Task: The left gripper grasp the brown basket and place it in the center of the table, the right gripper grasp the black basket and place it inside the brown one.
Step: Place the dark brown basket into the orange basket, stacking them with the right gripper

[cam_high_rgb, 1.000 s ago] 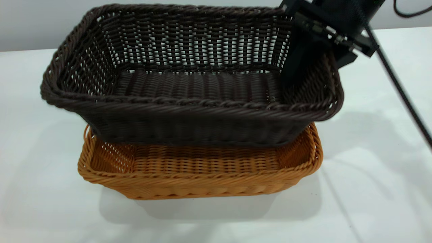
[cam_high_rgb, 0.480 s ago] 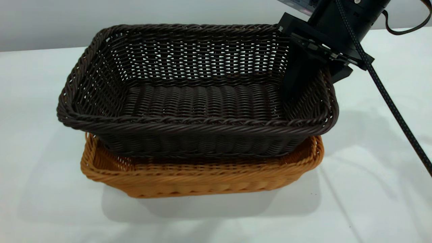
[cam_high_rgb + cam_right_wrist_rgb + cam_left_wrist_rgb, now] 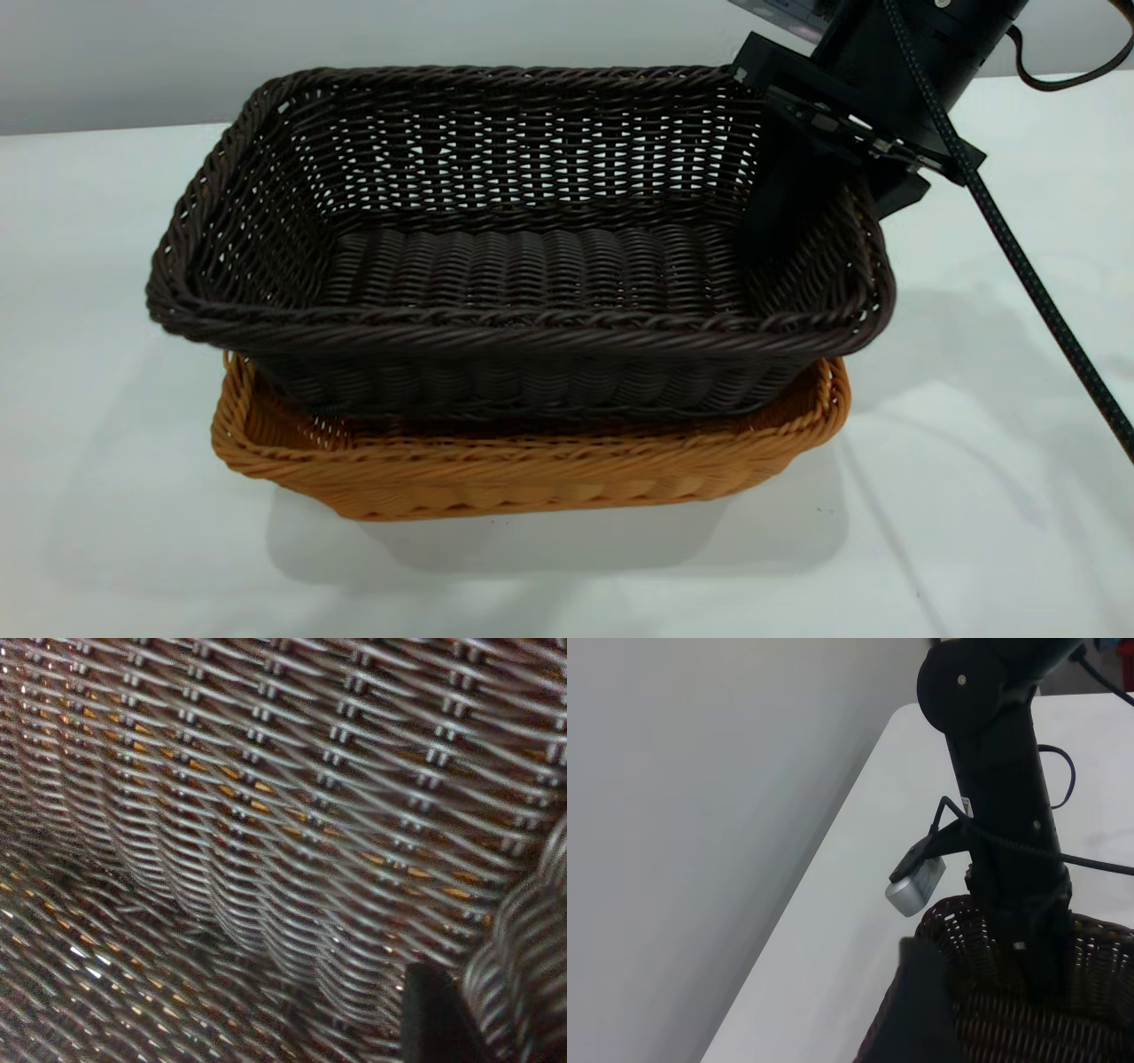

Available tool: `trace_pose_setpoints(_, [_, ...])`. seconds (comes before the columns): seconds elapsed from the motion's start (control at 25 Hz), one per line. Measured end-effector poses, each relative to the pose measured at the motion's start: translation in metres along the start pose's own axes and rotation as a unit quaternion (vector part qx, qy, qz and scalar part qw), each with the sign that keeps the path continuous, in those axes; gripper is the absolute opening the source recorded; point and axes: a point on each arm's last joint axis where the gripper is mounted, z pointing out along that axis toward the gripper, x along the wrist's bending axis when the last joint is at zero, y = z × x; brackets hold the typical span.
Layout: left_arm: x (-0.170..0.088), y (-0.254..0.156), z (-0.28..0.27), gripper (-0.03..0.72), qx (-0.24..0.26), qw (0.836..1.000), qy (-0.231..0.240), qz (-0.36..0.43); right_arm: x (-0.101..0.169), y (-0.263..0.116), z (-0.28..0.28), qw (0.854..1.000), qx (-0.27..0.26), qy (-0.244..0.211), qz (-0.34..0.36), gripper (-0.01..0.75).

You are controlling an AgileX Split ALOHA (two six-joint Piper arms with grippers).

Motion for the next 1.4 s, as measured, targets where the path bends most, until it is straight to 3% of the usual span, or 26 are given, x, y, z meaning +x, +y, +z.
trace_pose_setpoints(0.56, [0.000,0.000,0.000,0.533,0.000,1.000,0.000,-0.001,0.000,0.000,0.000,1.000,0.001,0.000,-0.020,0.247])
trace_pose_setpoints(0.68, [0.000,0.000,0.000,0.533,0.000,1.000,0.000,0.000,0.000,0.001,0.000,1.000,-0.004,0.001,-0.027,0.323])
trace_pose_setpoints(0.92, [0.000,0.000,0.000,0.533,0.000,1.000,0.000,0.000,0.006,0.000,0.003,0.999,-0.001,0.002,-0.037,0.566])
trace_pose_setpoints(1.04, [0.000,0.000,0.000,0.533,-0.001,1.000,0.001,0.000,0.013,0.000,0.009,0.999,0.004,-0.010,-0.054,0.648])
trace_pose_setpoints(1.4, [0.000,0.000,0.000,0.533,-0.001,1.000,0.001,0.000,0.018,-0.003,0.016,0.996,0.019,-0.042,-0.071,0.689])
